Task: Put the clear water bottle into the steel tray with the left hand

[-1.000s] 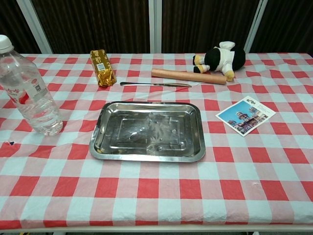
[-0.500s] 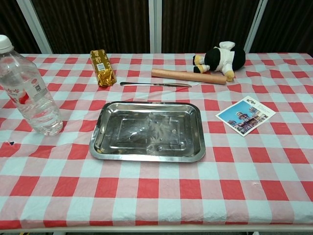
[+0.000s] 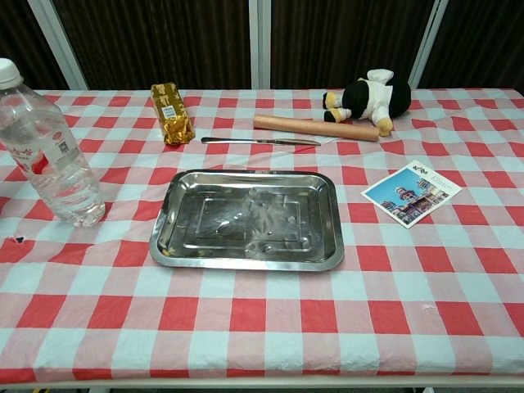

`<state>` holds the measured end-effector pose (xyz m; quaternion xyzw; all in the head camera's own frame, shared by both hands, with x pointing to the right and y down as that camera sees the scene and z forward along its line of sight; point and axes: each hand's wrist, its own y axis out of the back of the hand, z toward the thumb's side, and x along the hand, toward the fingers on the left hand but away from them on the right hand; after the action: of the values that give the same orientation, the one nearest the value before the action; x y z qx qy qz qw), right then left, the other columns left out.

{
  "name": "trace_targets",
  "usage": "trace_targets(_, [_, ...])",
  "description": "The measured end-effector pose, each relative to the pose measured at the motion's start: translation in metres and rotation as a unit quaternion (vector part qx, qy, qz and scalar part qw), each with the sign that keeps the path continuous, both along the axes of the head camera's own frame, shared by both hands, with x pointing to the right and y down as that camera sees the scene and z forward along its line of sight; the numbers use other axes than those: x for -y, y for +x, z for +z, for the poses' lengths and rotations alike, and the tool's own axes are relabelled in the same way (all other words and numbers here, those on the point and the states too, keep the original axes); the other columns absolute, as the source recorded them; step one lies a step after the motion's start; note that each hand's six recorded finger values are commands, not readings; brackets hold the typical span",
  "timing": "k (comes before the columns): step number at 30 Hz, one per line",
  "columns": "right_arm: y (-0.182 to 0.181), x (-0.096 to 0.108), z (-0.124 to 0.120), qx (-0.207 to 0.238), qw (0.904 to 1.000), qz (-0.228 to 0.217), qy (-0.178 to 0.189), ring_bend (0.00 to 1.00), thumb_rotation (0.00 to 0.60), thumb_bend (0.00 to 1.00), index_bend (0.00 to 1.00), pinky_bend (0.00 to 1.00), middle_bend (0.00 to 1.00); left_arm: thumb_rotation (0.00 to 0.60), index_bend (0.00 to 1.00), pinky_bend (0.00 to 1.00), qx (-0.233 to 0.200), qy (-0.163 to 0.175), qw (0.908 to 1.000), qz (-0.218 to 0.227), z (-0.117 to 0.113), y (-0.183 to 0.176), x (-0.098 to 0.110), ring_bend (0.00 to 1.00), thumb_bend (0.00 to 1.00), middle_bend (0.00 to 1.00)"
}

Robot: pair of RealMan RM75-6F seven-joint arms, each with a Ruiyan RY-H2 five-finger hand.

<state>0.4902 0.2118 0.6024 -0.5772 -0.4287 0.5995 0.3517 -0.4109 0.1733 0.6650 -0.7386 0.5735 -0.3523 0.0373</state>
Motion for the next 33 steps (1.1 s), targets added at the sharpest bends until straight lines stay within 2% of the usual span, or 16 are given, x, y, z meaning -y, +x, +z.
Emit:
trace_targets(12, [0.004,0.001,0.004,-0.003,1.0000,0.008,-0.005,0.00,0.600,0.10,0.03,0.00,0.03,0.600,0.16,0.21,-0.067,-0.038,0.9968,0.023,0.021,0.036,0.000,0.10,0.00,0.16])
trace_targets(21, [0.008,0.003,0.004,-0.005,0.9999,0.015,-0.005,0.00,0.600,0.10,0.03,0.00,0.03,0.600,0.16,0.21,-0.095,-0.040,0.9940,0.037,0.032,0.061,0.011,0.10,0.00,0.17])
trace_targets(27, [0.009,0.004,0.004,-0.003,0.9998,0.018,-0.006,0.00,0.600,0.10,0.03,0.00,0.03,0.600,0.17,0.21,-0.109,-0.051,0.9921,0.036,0.038,0.064,0.011,0.11,0.01,0.25])
trace_targets(33, [0.011,0.004,0.005,-0.001,0.9997,0.022,-0.009,0.00,0.600,0.10,0.03,0.00,0.03,0.600,0.30,0.23,-0.117,-0.063,0.9906,0.031,0.049,0.076,0.022,0.18,0.11,0.36])
